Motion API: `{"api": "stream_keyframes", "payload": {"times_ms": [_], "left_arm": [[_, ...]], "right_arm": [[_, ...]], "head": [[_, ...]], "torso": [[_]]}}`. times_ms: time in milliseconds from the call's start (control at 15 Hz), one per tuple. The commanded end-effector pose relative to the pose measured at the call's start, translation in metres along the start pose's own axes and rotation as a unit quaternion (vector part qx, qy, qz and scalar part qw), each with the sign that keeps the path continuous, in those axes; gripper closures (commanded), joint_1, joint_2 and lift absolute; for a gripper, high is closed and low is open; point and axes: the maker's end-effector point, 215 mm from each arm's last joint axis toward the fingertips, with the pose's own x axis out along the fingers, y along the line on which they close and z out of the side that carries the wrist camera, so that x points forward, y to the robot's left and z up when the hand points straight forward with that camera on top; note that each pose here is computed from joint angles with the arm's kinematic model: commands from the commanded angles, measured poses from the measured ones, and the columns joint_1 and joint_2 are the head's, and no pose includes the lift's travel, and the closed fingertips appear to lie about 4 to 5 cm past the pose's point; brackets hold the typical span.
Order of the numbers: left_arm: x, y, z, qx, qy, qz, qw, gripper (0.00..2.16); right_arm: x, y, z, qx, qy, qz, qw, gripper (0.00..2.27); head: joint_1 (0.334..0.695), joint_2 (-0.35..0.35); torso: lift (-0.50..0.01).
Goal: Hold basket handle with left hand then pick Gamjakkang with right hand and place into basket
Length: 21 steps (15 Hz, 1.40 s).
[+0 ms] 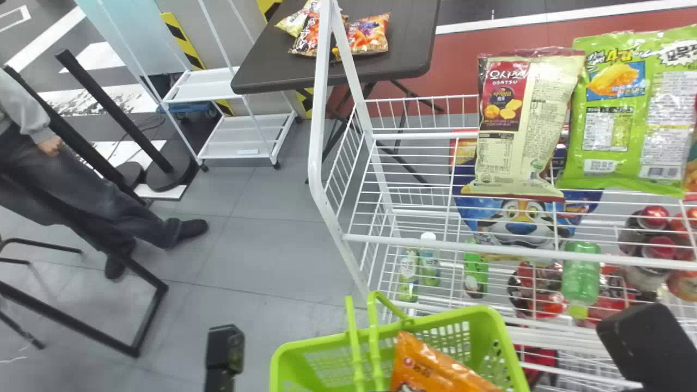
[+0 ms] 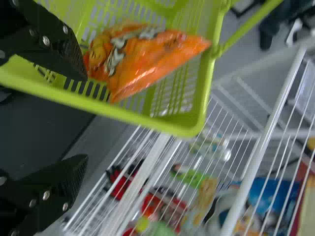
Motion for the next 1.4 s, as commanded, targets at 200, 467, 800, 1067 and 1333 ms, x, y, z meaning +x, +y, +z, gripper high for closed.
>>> {"api": "stream_keyframes", "payload": {"times_ms": [200,467,800,1067,1333], "left_arm": [[0.000,0.002,0.000,-0.006,-0.002,-0.002,1.0000,2.15],[0.000,0.002,0.000,-0.008,-0.002,-0.004,1.0000,2.15],[0.000,0.002,0.000,-0.009,-0.002,-0.005,0.9999,2.15],[0.001,0.002,0.000,-0.008,-0.002,-0.005,1.0000,2.15],[0.001,0.002,0.000,-0.008,-0.002,-0.006,0.9999,2.15]], "right_arm": [[-0.015,-0.071,0.064,0.058,-0.155,-0.020,0.986,0.08],[-0.031,-0.109,0.101,0.079,-0.264,-0.027,0.961,0.09],[-0.063,-0.139,0.134,0.078,-0.396,-0.032,0.915,0.11],[-0.063,-0.159,0.126,0.082,-0.444,-0.060,0.890,0.11],[-0.064,-0.166,0.116,0.090,-0.461,-0.079,0.879,0.11]], "head": [[0.695,0.148],[0.695,0.059],[0.695,0.017],[0.695,-0.038],[0.695,-0.072]], "torso": [[-0.018],[-0.018],[-0.018],[-0.018],[-0.018]]}}
